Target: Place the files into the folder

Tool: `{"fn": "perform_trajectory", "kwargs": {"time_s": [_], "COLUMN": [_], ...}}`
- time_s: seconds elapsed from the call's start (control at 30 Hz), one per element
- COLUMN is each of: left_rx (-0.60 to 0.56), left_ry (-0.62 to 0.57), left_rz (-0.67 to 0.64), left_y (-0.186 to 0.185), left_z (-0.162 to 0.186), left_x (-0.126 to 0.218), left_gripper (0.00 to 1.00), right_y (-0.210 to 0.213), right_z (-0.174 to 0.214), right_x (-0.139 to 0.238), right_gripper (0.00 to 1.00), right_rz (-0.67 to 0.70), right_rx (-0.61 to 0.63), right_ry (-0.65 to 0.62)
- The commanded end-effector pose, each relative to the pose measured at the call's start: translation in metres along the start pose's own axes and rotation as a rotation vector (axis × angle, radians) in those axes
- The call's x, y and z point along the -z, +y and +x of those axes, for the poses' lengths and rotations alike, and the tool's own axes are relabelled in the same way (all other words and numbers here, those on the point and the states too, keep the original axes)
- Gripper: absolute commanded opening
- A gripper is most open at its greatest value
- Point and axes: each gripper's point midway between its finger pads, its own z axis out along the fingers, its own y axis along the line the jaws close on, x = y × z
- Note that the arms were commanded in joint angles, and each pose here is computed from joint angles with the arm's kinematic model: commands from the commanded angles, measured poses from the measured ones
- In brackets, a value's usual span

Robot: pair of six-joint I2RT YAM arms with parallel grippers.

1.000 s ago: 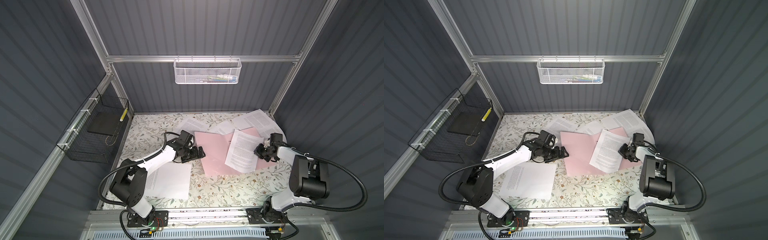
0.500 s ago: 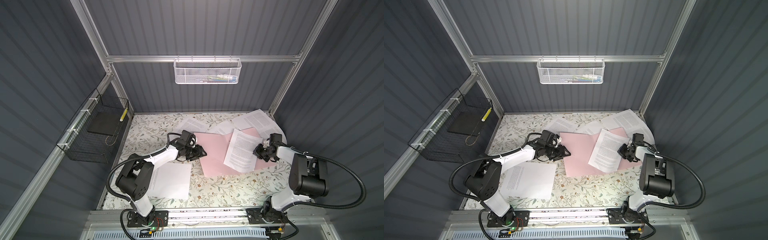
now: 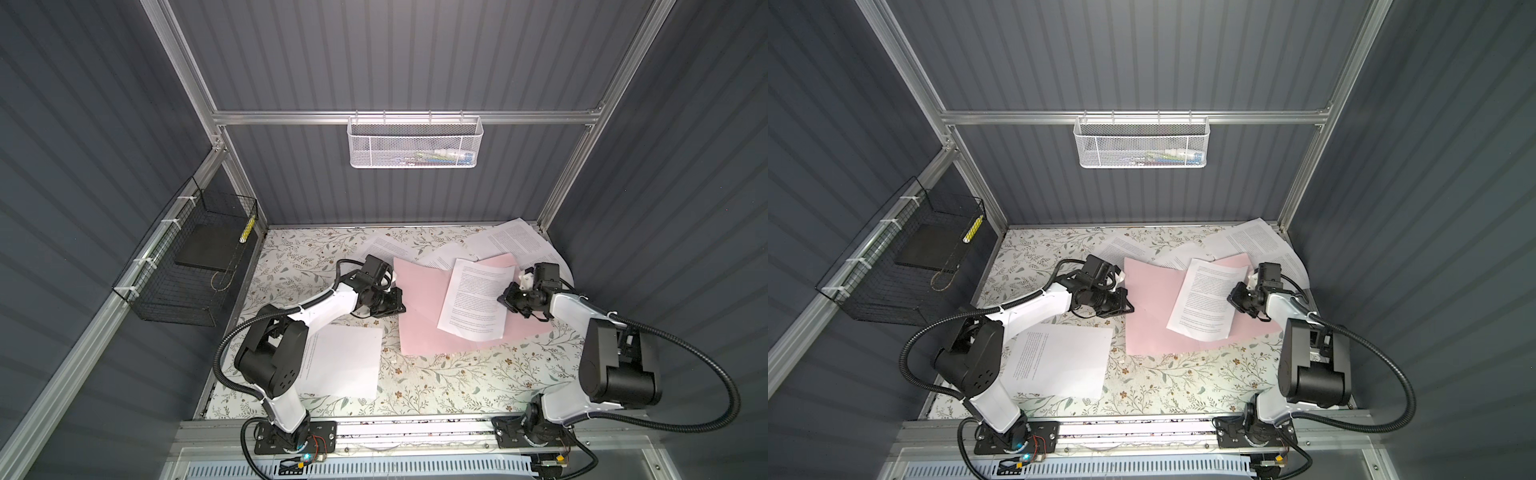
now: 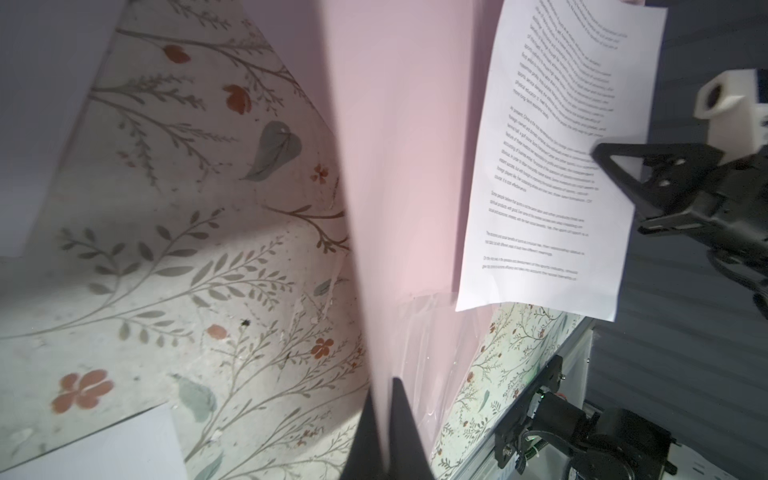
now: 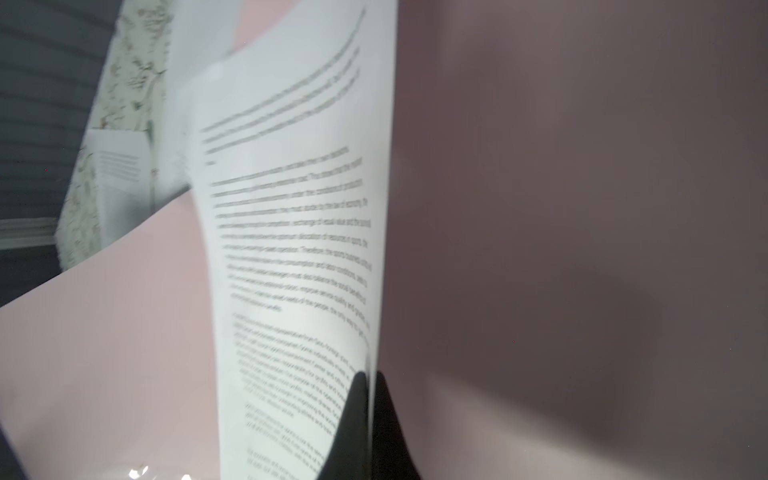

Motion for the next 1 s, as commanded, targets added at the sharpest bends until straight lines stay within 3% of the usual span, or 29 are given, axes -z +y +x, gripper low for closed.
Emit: {"fn": "perform_trajectory", "kwargs": {"time_s": [0.0,0.13,0.27,0.47,0.97], "left_rx": [-0.077,-0.154,-0.223,-0.22,-0.184], "left_ry": [0.065,0.12,0.147,0.16,0.166], "left_rz": [-0.14,-0.285,-0.377,-0.392,-0.42], "left_y": [0.03,0.052,0.067,0.073,0.085], "left_z": [0.015,0.016,0.012,0.007,0.007], "left_x": [0.022,0.032,0.037,0.027,0.018], "left_gripper": [0.0,0.0,0.0,0.0,0.0], "right_y": [0.057,0.113,0.154,0.179,0.158], "right_z": [-0.01,-0.004,0.01,0.029,0.058], "right_x": [0.016,0.019,0.009,-0.009,-0.051], "right_gripper": [0.0,0.0,0.0,0.0,0.0], "right_rz": [-0.199,-0.333,-0.372,-0.386,-0.412], "right_rx": [0.123,0.276,0.449,0.665,0.595], "right_ry": [-0.037,-0.017,0.004,-0.017,0.088]}}
